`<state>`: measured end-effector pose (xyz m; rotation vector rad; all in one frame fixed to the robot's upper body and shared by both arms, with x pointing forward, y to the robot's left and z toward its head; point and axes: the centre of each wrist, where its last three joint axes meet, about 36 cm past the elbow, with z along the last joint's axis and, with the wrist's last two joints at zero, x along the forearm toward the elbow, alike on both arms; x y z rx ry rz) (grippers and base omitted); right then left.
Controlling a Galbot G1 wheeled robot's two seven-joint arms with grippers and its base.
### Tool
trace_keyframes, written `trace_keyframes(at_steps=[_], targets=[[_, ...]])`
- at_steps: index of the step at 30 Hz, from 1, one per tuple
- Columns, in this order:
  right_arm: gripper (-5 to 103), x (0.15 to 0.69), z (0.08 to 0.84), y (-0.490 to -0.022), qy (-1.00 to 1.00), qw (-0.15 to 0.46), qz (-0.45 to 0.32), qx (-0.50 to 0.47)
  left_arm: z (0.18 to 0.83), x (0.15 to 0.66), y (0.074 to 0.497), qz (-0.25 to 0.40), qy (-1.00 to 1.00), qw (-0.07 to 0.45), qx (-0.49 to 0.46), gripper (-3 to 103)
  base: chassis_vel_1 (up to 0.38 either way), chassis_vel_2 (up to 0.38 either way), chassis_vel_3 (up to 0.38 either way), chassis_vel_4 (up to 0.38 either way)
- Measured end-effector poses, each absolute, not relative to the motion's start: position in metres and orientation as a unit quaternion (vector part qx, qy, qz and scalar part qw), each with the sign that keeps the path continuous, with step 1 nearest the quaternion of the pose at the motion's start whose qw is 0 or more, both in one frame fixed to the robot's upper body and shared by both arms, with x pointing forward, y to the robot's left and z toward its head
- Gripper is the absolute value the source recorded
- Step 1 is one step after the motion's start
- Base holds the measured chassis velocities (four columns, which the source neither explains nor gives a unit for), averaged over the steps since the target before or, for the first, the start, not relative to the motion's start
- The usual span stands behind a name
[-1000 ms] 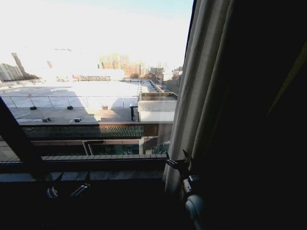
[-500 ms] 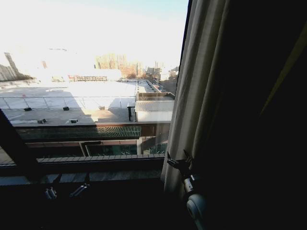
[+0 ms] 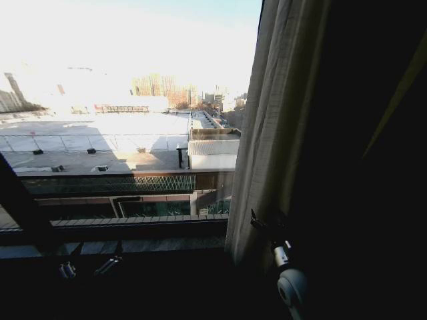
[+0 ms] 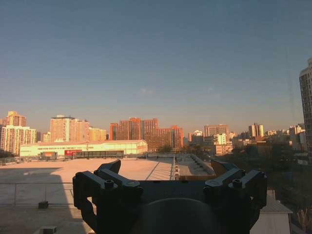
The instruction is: Open the curtains by pulling them apart, changing their state from closed to fully open.
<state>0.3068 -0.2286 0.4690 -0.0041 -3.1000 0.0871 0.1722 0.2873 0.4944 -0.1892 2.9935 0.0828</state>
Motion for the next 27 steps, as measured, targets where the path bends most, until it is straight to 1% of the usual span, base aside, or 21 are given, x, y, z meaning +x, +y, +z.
trace_keyframes(at_steps=[5,13,17,22,25,27], targets=[[100,0.29,0.472,-0.229,-0.999,0.026,0.032,-0.017,0.494,0.174,0.289,0.025,0.995,0.072,-0.063,100,0.0,0.0,0.0,0.0],[100,0.305,0.483,-0.238,-0.997,0.003,0.046,-0.058,0.495,0.175,0.292,0.022,0.995,0.076,-0.063,100,0.0,0.0,0.0,0.0],[100,0.297,0.49,-0.244,-0.994,0.016,0.06,-0.09,0.494,0.176,0.293,0.021,0.995,0.076,-0.063,100,0.0,0.0,0.0,0.0],[100,0.278,0.493,-0.249,-0.994,0.035,0.062,-0.088,0.489,0.18,0.297,0.021,0.995,0.074,-0.063,100,0.0,0.0,0.0,0.0],[100,0.281,0.493,-0.251,-0.995,0.027,0.053,-0.078,0.488,0.182,0.298,0.02,0.995,0.072,-0.062,100,0.0,0.0,0.0,0.0],[100,0.297,0.492,-0.251,-0.997,0.008,0.043,-0.059,0.488,0.184,0.297,0.016,0.996,0.071,-0.06,100,0.0,0.0,0.0,0.0]])
